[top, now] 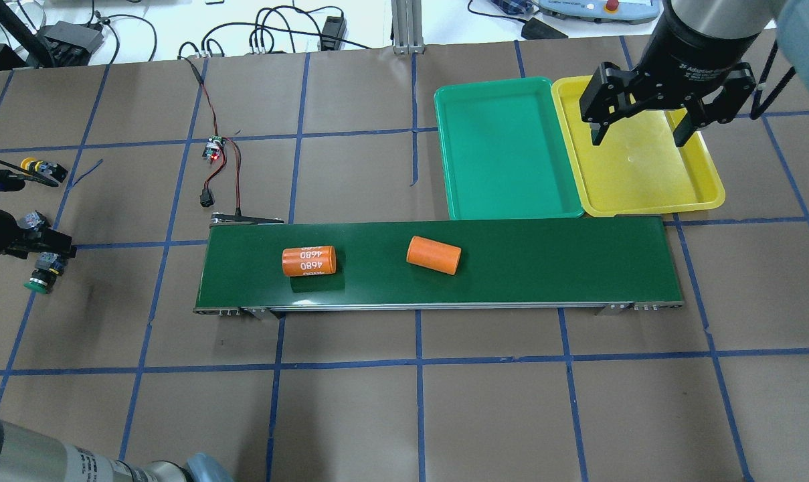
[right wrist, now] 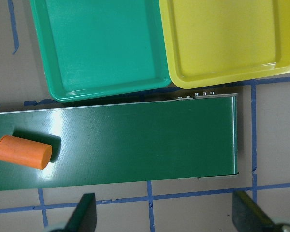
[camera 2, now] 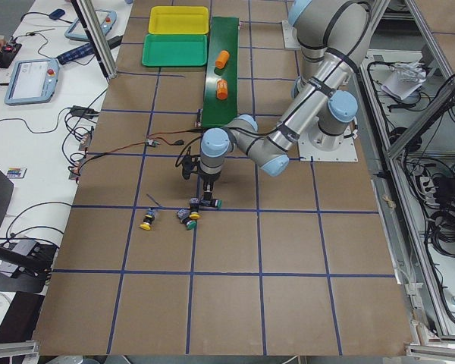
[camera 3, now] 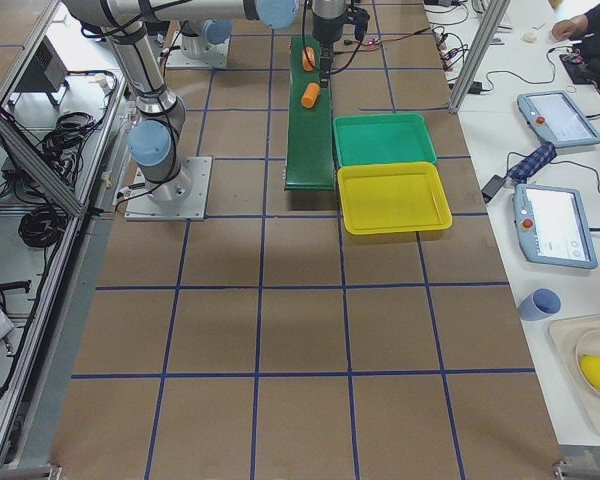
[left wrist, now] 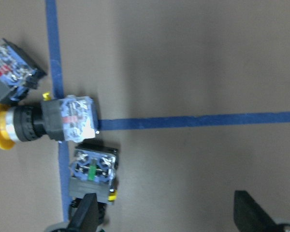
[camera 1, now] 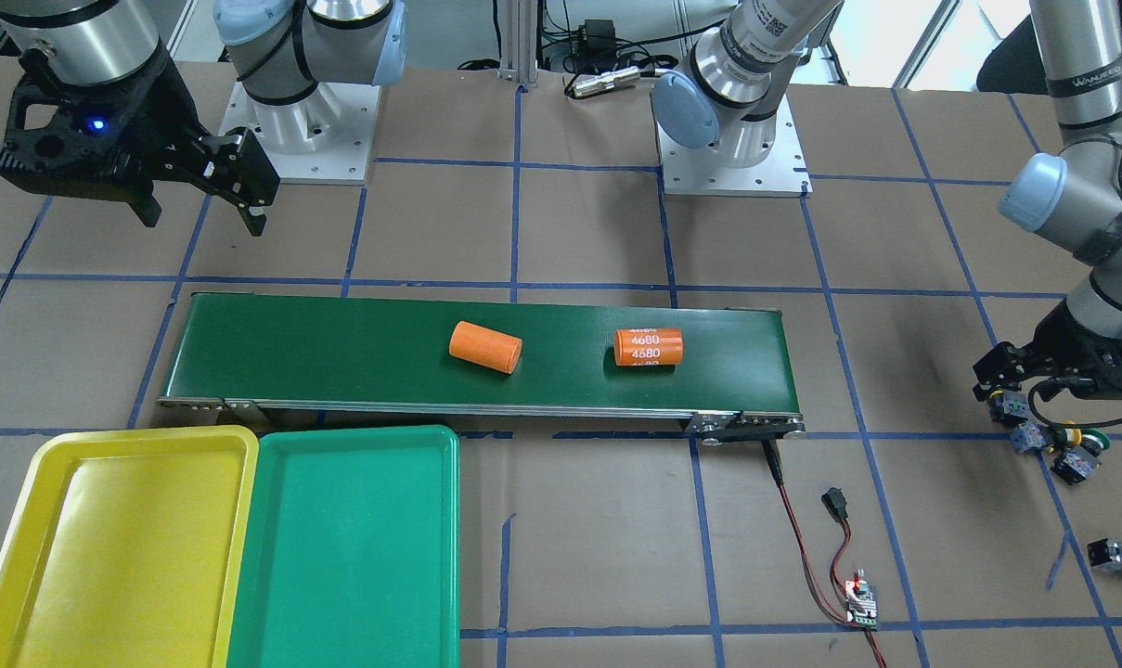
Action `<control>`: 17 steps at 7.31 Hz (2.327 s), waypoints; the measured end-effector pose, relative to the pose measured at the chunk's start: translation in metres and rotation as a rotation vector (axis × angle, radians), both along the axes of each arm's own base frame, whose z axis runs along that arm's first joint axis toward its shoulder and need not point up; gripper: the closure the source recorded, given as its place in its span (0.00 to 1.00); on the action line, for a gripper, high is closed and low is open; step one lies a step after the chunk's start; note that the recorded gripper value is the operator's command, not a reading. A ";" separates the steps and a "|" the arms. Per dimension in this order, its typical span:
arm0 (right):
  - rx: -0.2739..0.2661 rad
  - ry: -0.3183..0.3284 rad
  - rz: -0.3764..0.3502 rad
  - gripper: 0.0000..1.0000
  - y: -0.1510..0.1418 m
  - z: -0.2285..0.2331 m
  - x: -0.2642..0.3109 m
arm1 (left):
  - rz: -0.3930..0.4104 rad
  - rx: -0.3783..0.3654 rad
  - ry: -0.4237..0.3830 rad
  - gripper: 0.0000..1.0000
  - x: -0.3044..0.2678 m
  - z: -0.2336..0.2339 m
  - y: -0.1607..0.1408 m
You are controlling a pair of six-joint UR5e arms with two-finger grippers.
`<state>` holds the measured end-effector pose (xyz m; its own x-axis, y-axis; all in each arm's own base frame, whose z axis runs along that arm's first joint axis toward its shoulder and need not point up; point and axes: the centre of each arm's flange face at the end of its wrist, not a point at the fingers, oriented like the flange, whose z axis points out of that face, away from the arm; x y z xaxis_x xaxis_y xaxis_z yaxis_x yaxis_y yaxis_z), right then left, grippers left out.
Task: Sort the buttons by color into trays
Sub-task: 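Grasp the green-capped button and carry it to the belt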
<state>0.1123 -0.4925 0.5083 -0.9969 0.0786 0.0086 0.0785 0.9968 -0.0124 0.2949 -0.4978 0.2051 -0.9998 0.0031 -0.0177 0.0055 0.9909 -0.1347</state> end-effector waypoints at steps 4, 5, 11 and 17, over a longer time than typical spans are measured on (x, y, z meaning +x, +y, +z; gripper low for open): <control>-0.001 0.000 0.000 0.00 0.000 0.000 0.000 | 0.018 0.025 0.017 1.00 0.016 -0.033 0.003; -0.001 0.000 0.000 0.00 0.000 0.000 0.000 | -0.011 0.032 0.020 1.00 0.017 -0.037 0.003; -0.003 0.000 0.000 0.00 0.000 0.000 0.000 | -0.314 0.039 -0.044 1.00 -0.141 0.059 -0.029; 0.043 0.031 0.166 0.00 0.005 -0.055 -0.002 | -0.825 0.012 -0.060 1.00 -0.385 0.113 -0.026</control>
<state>0.1102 -0.4875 0.4533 -0.9953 -0.0886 0.0399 -0.0874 0.9957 0.0309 -0.0901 -0.5240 0.3178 -0.6732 0.7365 -0.0660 0.7388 0.6663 -0.1009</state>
